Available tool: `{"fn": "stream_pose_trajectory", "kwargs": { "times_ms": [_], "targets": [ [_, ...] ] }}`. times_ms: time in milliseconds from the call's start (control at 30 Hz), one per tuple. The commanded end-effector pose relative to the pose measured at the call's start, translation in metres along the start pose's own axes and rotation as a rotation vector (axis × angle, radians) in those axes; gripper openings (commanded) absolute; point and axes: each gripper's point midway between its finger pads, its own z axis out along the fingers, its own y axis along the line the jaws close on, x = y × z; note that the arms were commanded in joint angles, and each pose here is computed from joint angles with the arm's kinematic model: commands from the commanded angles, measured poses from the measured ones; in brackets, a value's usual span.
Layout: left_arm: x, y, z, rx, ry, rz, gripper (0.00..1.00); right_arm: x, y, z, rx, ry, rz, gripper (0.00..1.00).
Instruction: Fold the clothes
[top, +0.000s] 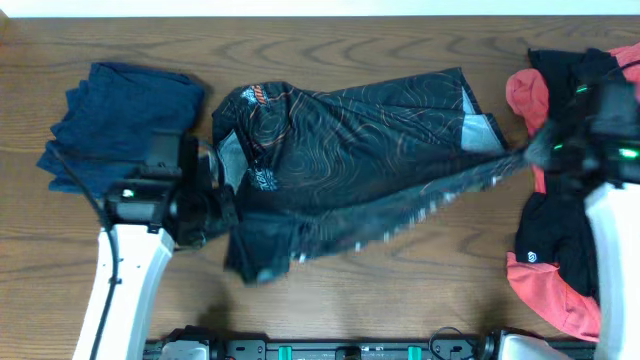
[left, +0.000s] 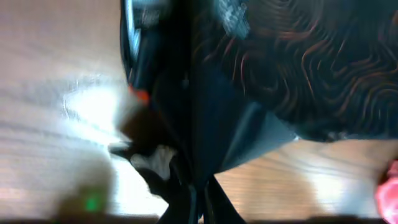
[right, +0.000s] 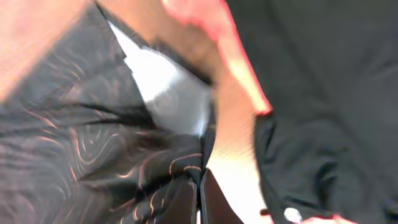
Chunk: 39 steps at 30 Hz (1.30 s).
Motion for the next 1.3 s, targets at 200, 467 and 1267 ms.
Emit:
{"fn": "stream_pose_trajectory", "kwargs": {
  "times_ms": [200,467,1267],
  "targets": [
    [-0.052,-0.038,-0.119,0.099,-0.305,0.102,0.06,-0.051,-0.027,-0.084,0.015,-0.161,0.014,0.01],
    [-0.065,-0.066,-0.214,0.211,-0.570,0.155,0.06,-0.077,-0.030,-0.142,-0.001,-0.289,0.004,0.01],
    [-0.077,-0.077,-0.314,0.180,-0.877,0.178,0.06,-0.122,-0.010,-0.208,-0.104,-0.457,-0.039,0.01]
  ]
}}
